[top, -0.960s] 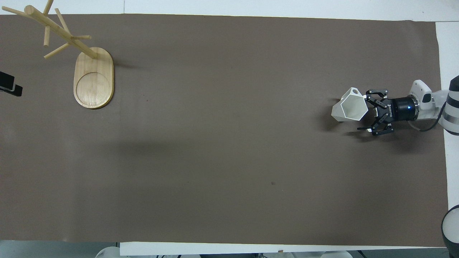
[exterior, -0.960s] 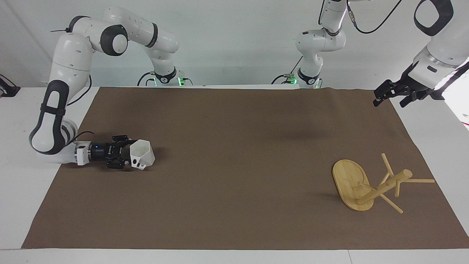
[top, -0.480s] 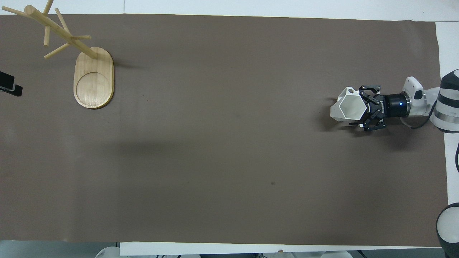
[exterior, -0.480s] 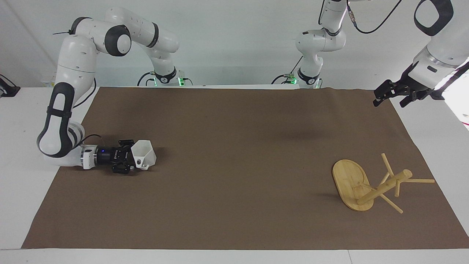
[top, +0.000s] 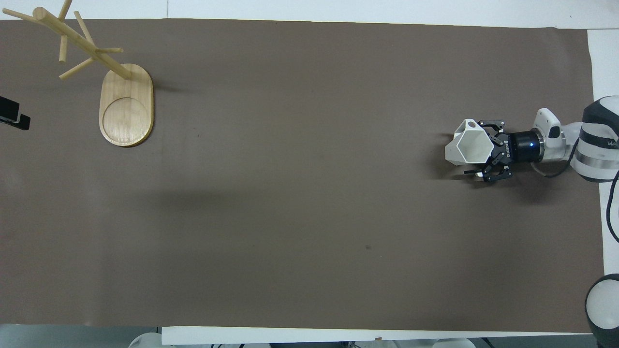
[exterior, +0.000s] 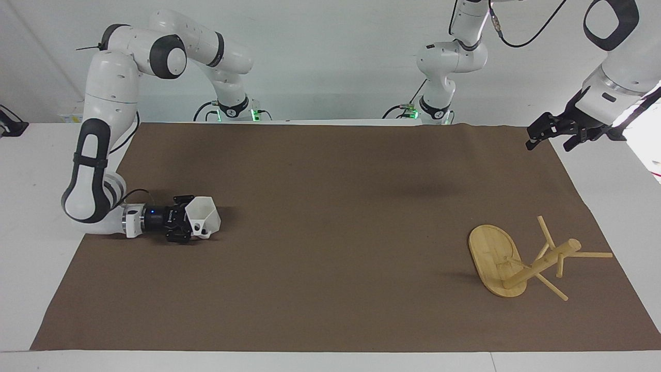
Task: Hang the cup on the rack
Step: 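Close the right gripper on the white cup's rim, then carry the cup toward the left gripper while the left gripper approaches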
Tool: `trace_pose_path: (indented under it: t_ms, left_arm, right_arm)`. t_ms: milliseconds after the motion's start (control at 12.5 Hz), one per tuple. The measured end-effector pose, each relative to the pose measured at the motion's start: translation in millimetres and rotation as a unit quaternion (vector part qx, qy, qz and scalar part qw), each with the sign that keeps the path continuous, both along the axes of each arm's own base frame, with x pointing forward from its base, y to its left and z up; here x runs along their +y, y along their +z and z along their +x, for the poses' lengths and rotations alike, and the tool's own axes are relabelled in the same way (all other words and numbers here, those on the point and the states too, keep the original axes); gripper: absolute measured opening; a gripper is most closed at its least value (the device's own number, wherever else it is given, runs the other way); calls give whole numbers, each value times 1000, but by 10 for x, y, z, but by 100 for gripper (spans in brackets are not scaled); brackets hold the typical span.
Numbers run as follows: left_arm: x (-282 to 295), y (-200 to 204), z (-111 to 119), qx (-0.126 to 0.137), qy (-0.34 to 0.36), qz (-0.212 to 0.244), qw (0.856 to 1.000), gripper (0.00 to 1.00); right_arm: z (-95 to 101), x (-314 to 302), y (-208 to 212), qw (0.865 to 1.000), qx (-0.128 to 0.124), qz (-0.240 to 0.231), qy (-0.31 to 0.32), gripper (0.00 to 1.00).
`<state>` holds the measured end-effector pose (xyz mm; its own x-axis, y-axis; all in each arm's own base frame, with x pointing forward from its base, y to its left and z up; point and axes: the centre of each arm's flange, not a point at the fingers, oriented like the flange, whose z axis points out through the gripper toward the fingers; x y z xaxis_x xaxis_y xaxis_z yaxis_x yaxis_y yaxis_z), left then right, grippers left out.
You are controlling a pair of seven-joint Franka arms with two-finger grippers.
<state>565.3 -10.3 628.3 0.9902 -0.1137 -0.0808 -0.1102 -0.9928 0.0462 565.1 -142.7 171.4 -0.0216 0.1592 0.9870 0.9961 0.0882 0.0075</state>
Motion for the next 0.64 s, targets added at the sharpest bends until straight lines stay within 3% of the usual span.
trace_pose_path:
  t_ms: [240, 320, 400, 480, 640]
  left_arm:
    - [0, 0, 0, 0, 0, 0, 1000, 100]
    - [0, 0, 0, 0, 0, 0, 1000, 100]
    - [0, 0, 0, 0, 0, 0, 1000, 100]
    - [2, 0, 0, 0, 0, 0, 1000, 100]
    - [5, 0, 0, 0, 1, 0, 1000, 100]
  right_arm:
    - [-3, 179, -5, 1000, 0, 7, 9, 99]
    - [26, 254, 14, 1000, -3, 11, 9, 95]
    - [52, 325, 29, 1000, -5, 12, 12, 82]
    - [80, 393, 32, 1000, -6, 11, 13, 77]
    - [158, 526, 58, 1000, 0, 4, 7, 77]
